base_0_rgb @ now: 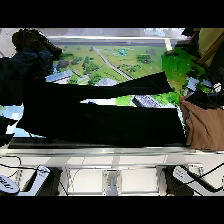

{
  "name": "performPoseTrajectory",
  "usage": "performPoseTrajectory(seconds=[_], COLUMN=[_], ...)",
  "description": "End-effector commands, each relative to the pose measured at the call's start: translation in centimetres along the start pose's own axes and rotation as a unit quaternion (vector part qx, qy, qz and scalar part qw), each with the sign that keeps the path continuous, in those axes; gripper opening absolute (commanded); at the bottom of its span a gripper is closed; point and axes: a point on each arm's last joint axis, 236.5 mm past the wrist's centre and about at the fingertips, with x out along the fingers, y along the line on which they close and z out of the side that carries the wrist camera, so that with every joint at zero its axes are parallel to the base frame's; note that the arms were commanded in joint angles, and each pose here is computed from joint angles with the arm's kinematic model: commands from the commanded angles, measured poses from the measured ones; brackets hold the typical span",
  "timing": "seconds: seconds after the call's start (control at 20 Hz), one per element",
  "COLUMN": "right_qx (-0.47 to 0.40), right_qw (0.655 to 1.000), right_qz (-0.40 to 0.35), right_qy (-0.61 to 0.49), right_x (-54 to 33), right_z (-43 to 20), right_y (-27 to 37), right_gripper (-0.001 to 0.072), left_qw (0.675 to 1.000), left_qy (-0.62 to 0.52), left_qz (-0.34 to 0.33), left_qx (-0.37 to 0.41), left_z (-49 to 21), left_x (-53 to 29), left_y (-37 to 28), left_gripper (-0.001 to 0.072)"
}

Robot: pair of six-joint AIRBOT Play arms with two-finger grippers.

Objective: Fold the clothes and pants, and hang the long-sleeved shirts on hangers.

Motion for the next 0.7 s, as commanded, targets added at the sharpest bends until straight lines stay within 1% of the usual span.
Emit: performPoseTrajectory(seconds=[0.0,0.45,0.65], right_qx=[0.001,0.002,0.008], right_qw=[1.000,1.000,1.000], right_qz=[0.000,0.003,0.007], right_qy=[0.000,0.001,0.004], right_x=[-0.02,-0.02,-0.02], right_z=[-0.01,-0.06,-0.21], right_y=[0.00,0.12,0.32], right_gripper=[0.0379,0.0379,0.0379], left_qw=[1.000,1.000,1.000], left_qy=[-0.001,-0.003,0.022], left_qz=[-0.001,-0.006,-0.003], left_qx=[-0.001,-0.007,-0.010], left_z=[0.01,0.28,-0.66], left_x=[-0.02,0.26,0.81], left_y=[-0.03,-0.15,0.22], left_gripper=[0.0700,0.0700,0.0700])
